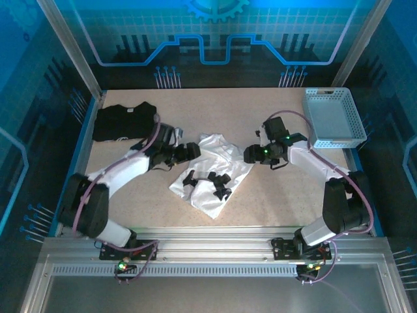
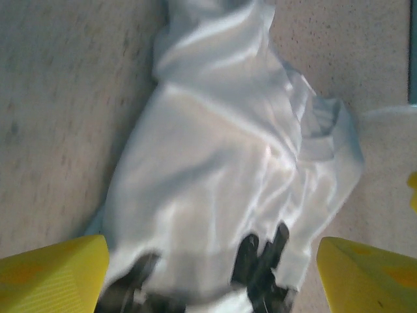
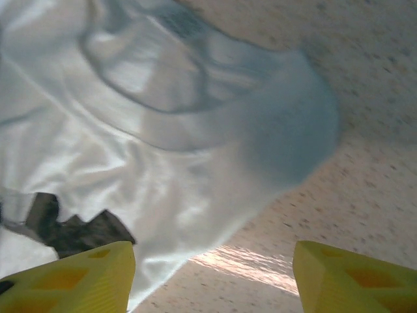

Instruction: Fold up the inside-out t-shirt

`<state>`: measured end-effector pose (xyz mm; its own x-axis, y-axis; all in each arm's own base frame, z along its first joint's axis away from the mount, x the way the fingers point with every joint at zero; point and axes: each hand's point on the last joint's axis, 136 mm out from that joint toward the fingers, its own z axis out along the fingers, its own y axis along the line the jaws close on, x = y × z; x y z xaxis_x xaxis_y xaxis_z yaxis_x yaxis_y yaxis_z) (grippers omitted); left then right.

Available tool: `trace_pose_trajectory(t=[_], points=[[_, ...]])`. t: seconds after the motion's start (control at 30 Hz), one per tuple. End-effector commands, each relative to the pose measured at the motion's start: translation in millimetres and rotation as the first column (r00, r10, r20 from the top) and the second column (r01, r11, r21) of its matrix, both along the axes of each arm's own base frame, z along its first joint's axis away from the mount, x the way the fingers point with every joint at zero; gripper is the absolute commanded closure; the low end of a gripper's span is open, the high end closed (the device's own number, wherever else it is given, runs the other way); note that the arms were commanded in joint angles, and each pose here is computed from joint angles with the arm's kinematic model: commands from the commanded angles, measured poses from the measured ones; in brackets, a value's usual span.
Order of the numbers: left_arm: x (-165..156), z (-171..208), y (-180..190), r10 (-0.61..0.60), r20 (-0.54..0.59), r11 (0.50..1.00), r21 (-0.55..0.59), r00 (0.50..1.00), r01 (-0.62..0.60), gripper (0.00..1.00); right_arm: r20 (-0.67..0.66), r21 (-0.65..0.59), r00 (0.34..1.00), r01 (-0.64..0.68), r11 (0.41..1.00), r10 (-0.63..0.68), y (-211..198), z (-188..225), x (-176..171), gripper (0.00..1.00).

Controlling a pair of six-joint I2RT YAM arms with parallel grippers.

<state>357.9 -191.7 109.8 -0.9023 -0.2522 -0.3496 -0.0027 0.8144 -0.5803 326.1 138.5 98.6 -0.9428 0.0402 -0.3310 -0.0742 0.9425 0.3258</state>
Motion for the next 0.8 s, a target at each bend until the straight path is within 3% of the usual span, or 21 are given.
trace_pose_trajectory(t=[0.0,0.1,0.23,0.37,0.53,0.63,0.77], points=[[8.8,-14.3,-1.1,-0.09,-0.053,0.991,0.092,0.995,0.095,0.17,0.015,0.027,1.0,-0.001,1.0,0.0,8.3,8.7,-5.6,0.34],[-1.0,-34.9,21.2,-0.041,-0.104,0.98,0.188,0.994,0.06,0.17,-0.007,0.035,0.998,-0.068,0.997,0.069,39.1,0.0,-28.1,0.34],[-34.8,-66.2,37.1,-0.004,-0.21,0.984,0.173,0.978,0.041,0.18,-0.054,0.1,0.995,-0.076,0.992,0.081,66.1,-22.1,-43.5,0.34],[-79.8,-74.5,19.0,-0.068,-0.282,0.997,0.021,0.957,0.077,0.21,-0.06,0.045,0.996,-0.063,0.997,0.065,54.1,-25.9,-30.3,0.34],[-130.1,-53.9,-28.7,-0.209,-0.267,0.975,-0.135,0.941,0.178,0.21,-0.037,0.043,0.999,-0.002,0.999,0.003,20.3,-10.5,-2.4,0.33],[-131.4,-30.4,-46.6,-0.248,-0.214,0.952,-0.232,0.945,0.198,0.21,-0.075,0.011,0.997,0.018,1.0,-0.017,5.3,-17.7,13.1,0.32],[-100.7,-9.6,-33.2,-0.206,-0.132,0.969,-0.168,0.969,0.183,0.18,-0.135,-0.03,0.991,0.006,1.0,-0.01,2.2,-37.8,27.3,0.32]])
